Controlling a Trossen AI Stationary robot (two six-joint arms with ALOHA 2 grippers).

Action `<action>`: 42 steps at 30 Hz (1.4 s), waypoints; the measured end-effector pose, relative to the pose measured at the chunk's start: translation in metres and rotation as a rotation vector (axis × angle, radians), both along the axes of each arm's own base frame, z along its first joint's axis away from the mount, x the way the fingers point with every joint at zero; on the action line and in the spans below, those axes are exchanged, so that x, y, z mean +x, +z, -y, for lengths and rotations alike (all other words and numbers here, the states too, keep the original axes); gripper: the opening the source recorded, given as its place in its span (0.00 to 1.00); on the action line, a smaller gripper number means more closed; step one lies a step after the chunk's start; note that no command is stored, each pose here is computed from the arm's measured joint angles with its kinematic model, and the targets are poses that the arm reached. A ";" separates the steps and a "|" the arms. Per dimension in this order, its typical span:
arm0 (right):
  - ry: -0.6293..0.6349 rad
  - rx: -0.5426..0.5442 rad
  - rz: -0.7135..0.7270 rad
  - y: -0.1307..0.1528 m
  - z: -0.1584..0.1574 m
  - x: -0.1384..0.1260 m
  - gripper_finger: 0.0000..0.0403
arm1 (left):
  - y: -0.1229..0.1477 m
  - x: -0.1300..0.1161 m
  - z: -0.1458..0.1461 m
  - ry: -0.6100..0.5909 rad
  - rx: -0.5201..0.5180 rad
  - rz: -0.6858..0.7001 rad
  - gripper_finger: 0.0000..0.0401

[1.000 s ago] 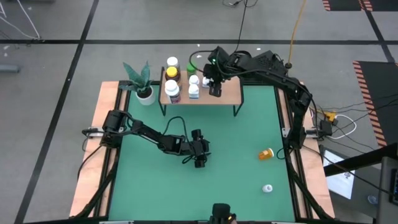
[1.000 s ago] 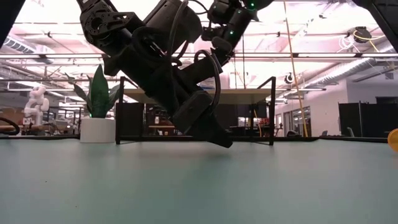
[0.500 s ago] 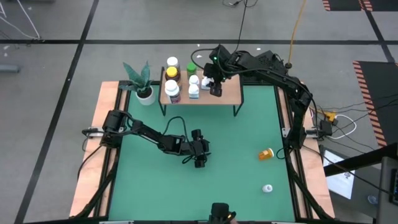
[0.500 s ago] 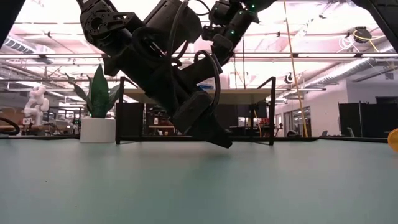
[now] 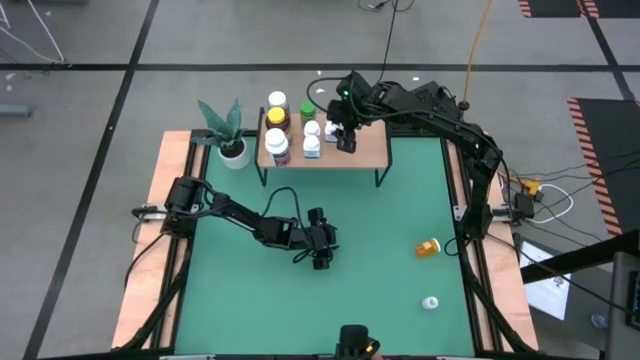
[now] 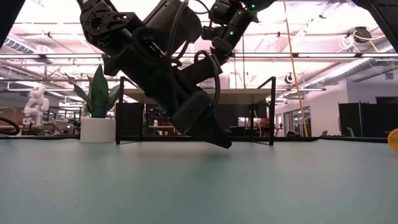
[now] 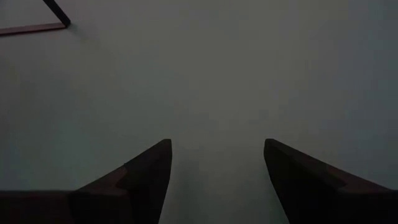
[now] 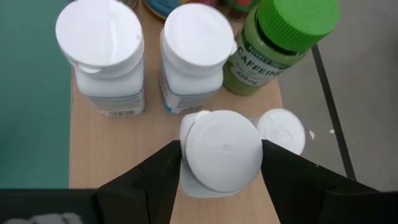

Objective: Pick and place medicine bottles onto shelf by color
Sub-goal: Put the blue white pill bottle on the shelf, then put the transparent pill bottle on the shelf

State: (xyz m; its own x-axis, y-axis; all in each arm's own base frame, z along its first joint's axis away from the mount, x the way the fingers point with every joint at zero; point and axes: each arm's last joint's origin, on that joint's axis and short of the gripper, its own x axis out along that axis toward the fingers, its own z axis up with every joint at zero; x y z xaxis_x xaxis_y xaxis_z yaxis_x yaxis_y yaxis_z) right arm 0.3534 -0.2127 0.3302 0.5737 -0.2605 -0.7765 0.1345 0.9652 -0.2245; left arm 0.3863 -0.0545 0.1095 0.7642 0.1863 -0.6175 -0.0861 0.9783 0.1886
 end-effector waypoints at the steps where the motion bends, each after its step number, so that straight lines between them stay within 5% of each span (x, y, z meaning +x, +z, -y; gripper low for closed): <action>1: 0.000 -0.003 0.004 0.000 0.000 0.000 0.52 | 0.000 0.000 0.000 0.000 0.000 0.000 0.64; 25: 0.024 -0.038 0.070 0.024 -0.016 -0.005 0.52 | -0.003 -0.003 0.000 0.008 -0.002 -0.041 0.64; 32: -0.059 0.098 0.032 0.035 -0.057 -0.014 0.52 | -0.004 -0.004 0.002 0.019 -0.018 -0.052 0.64; 42: -0.144 -0.061 -0.055 0.018 -0.144 -0.039 0.52 | -0.004 -0.005 0.008 0.008 -0.015 -0.054 0.64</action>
State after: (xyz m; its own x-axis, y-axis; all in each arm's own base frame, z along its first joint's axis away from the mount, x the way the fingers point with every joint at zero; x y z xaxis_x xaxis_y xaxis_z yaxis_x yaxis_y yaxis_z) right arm 0.3147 -0.0688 0.3484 0.4838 -0.3850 -0.7859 0.2564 0.9210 -0.2933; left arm 0.3810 -0.0625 0.1053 0.7280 0.1832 -0.6607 -0.0843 0.9802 0.1790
